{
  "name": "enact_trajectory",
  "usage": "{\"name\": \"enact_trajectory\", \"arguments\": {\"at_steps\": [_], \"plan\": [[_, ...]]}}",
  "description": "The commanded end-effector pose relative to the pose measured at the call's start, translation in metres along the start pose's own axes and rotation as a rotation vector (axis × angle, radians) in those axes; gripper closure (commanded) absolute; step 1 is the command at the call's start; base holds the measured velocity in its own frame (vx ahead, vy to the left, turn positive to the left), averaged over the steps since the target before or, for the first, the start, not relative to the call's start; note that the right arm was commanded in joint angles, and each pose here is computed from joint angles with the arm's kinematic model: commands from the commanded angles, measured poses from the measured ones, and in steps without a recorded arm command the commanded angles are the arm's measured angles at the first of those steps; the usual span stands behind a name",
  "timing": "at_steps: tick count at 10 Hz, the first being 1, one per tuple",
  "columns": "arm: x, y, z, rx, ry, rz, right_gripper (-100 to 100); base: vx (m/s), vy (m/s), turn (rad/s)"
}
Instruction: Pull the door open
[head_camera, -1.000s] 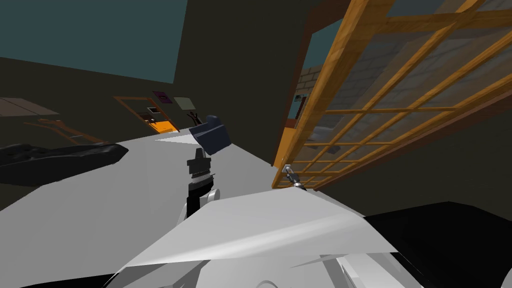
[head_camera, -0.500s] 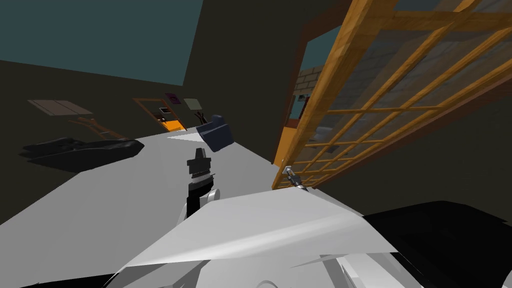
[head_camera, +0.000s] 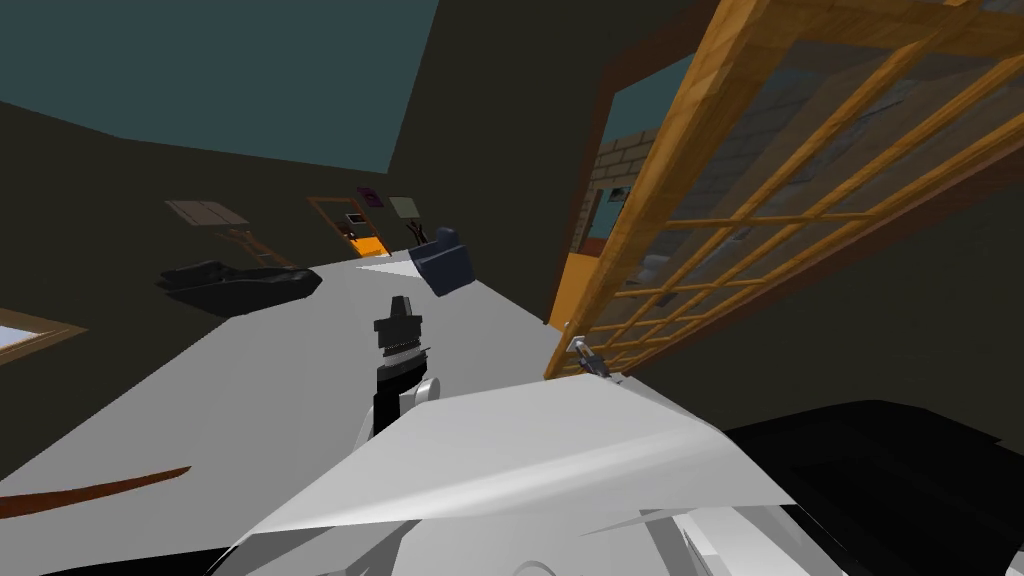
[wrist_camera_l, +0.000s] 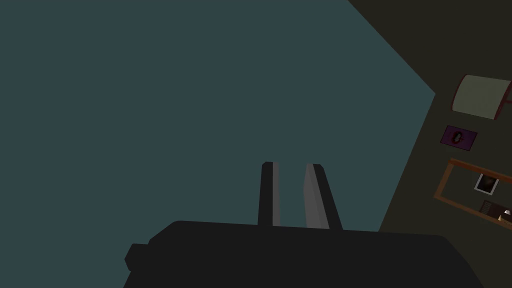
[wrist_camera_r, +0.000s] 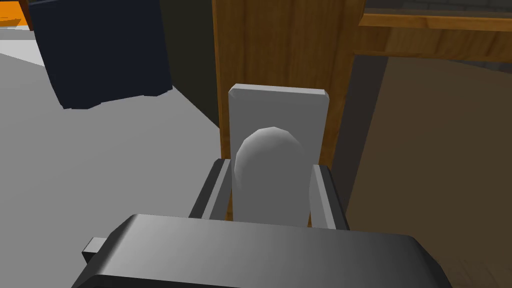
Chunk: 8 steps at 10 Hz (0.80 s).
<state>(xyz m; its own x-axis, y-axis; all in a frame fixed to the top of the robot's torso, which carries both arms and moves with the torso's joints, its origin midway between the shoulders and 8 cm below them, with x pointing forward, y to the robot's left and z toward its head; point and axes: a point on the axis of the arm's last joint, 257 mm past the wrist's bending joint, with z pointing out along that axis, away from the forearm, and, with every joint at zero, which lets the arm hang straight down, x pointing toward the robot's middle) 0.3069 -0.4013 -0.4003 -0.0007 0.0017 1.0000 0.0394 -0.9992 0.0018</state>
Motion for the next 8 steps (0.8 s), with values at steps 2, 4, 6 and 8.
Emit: {"name": "enact_trajectory", "arguments": {"at_steps": [2, 4, 6, 8], "plan": [[-0.002, -0.001, -0.0070, 0.011, -0.003, 0.002, 100, -0.112, -0.035, 0.090], [-0.001, 0.000, -0.0137, 0.021, -0.002, 0.001, 100, -0.202, -0.078, 0.154], [-0.001, 0.005, -0.0204, 0.012, -0.001, 0.002, -100, -0.237, 0.005, 0.009], [0.000, 0.011, -0.0274, -0.002, -0.001, 0.002, -100, -0.180, 0.080, -0.139]]}}
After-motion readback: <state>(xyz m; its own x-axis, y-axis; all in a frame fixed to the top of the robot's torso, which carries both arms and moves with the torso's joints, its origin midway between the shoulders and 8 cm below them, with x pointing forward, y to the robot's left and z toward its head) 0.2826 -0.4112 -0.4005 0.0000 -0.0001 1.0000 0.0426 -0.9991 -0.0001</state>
